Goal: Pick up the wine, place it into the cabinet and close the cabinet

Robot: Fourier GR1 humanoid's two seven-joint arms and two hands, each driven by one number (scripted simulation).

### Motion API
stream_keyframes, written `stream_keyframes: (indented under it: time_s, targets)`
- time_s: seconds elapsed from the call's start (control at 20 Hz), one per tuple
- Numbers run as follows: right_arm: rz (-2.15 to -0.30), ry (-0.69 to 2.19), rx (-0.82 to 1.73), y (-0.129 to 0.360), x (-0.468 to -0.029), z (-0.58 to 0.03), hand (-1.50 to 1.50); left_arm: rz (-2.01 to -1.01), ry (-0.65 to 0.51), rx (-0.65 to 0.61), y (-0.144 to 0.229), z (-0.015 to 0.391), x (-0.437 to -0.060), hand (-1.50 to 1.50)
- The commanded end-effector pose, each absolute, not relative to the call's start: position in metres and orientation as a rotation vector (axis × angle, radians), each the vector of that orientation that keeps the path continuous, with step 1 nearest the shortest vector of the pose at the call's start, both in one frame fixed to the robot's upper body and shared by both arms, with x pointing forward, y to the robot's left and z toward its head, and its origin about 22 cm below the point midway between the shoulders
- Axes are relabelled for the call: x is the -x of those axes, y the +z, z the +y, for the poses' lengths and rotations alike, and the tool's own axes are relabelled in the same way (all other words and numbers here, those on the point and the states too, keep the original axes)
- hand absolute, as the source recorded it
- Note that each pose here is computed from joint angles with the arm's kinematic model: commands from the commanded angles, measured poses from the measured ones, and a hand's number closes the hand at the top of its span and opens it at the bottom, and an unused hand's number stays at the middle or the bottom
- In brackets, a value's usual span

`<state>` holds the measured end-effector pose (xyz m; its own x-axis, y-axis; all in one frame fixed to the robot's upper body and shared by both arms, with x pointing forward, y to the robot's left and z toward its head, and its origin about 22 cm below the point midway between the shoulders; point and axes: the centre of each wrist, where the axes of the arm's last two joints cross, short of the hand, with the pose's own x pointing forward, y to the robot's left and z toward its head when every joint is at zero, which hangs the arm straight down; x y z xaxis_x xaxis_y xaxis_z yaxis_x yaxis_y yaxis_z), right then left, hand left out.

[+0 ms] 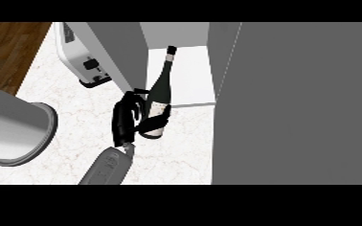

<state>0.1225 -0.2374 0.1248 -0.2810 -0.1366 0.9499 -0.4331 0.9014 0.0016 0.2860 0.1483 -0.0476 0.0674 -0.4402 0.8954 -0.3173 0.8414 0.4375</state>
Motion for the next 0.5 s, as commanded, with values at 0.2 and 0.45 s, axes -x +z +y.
stream_keyframes:
  time_s: [0.2,0.45]
  targets:
    - [-1.875,0.269,-0.478,0.137,-0.115,-0.240,-1.50,-1.510,-0.150,-0.527,-0.022,0.118,-0.335,1.50]
    - [-1.871,0.296,-0.480,0.136,-0.115,-0.241,-1.50,-1.491,-0.062,-0.515,-0.022,0.117,-0.334,1.50]
